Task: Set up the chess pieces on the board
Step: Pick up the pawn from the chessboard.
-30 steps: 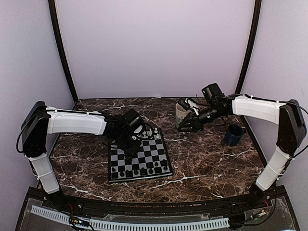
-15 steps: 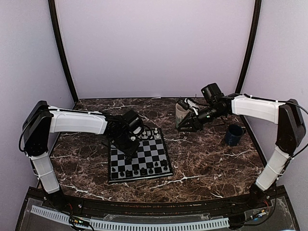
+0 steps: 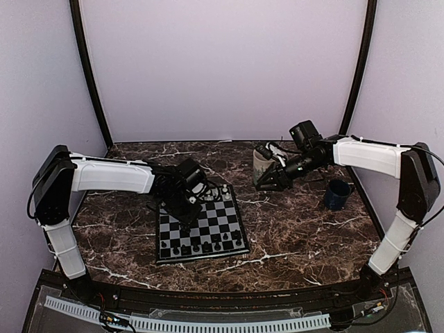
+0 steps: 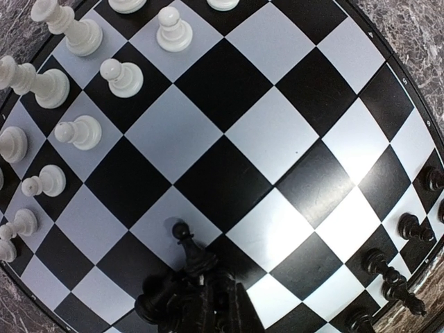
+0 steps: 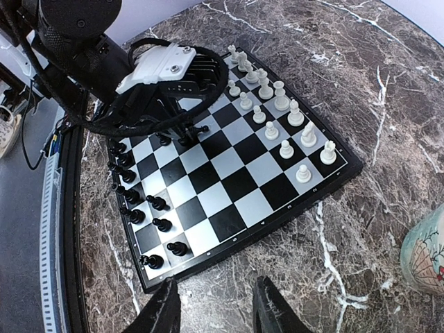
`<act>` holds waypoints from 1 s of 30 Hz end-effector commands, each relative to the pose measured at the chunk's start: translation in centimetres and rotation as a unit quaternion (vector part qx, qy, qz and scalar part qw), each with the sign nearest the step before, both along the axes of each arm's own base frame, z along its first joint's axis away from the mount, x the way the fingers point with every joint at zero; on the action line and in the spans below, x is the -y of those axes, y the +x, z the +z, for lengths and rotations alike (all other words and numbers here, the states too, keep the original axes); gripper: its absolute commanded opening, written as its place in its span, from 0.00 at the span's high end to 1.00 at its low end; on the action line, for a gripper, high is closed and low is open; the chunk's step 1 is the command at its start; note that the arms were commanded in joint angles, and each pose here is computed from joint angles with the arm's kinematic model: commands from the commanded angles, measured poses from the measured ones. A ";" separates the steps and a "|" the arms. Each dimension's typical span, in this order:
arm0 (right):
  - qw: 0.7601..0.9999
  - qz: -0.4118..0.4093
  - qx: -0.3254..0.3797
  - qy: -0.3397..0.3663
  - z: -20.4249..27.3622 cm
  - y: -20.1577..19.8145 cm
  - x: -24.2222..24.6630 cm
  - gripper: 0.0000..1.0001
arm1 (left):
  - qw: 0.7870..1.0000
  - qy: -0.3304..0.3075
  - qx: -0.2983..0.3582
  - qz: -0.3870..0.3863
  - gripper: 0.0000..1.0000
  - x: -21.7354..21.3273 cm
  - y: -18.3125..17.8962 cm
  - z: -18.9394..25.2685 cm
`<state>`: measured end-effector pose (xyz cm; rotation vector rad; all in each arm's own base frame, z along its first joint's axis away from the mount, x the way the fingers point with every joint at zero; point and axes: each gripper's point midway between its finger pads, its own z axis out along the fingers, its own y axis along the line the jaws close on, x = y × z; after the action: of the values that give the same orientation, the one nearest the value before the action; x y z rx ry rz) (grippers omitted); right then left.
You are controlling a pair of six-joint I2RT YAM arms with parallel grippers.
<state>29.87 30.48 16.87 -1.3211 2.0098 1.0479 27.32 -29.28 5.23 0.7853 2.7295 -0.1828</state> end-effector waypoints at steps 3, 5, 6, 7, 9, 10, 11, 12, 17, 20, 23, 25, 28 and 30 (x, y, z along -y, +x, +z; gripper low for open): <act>1.000 0.006 0.018 0.005 0.9 0.3 -0.4 0.63 | 0.998 -0.029 -0.005 -0.064 0.97 1.7 -1.9 1.8; 1.000 0.007 0.017 0.005 0.8 0.3 -0.5 0.63 | 0.995 -0.045 0.007 -0.085 0.97 2.4 -2.5 2.6; 1.000 0.008 0.017 0.005 0.9 0.2 -0.6 0.63 | 0.995 -0.053 0.013 -0.089 0.98 2.6 -2.5 3.0; 1.000 0.008 0.017 0.004 0.9 0.2 -0.6 0.63 | 0.994 -0.061 0.019 -0.092 0.98 2.7 -2.4 3.3; 1.000 0.010 0.016 0.004 0.9 0.1 -0.7 0.63 | 0.992 -0.074 0.028 -0.099 0.98 3.0 -2.5 3.9; 1.000 0.010 0.017 0.004 1.0 0.1 -0.7 0.63 | 0.991 -0.083 0.031 -0.105 0.98 3.2 -2.6 4.1; 1.000 0.010 0.017 0.003 0.9 0.1 -0.8 0.63 | 0.989 -0.093 0.034 -0.113 0.98 3.5 -2.8 4.4; 1.000 0.010 0.018 0.003 0.9 0.1 -0.8 0.63 | 0.987 -0.103 0.035 -0.120 0.98 3.8 -3.0 4.6; 1.000 0.011 0.021 0.001 0.9 -0.1 -0.8 0.63 | 0.980 -0.120 0.035 -0.152 0.98 4.8 -3.8 4.8; 1.000 0.012 0.021 0.001 1.0 -0.1 -0.8 0.63 | 0.980 -0.107 0.029 -0.165 0.98 5.1 -3.9 4.2; 1.000 0.011 0.022 -0.001 0.9 -0.1 -0.8 0.63 | 0.981 -0.089 0.022 -0.173 0.98 5.3 -4.0 3.7; 1.000 0.011 0.024 -0.001 0.9 -0.1 -0.7 0.63 | 0.982 -0.073 0.017 -0.175 0.98 5.2 -4.0 3.1; 1.000 0.011 0.025 -0.002 0.9 -0.1 -0.7 0.63 | 0.981 -0.064 0.005 -0.183 0.98 5.1 -4.5 2.6; 1.000 0.011 0.024 -0.002 0.8 -0.1 -0.7 0.63 | 0.980 -0.064 -0.001 -0.188 0.98 5.2 -4.8 2.4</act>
<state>29.66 30.83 16.86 -1.3418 2.0061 1.0276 23.26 -34.54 7.39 1.1902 2.5070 -0.4414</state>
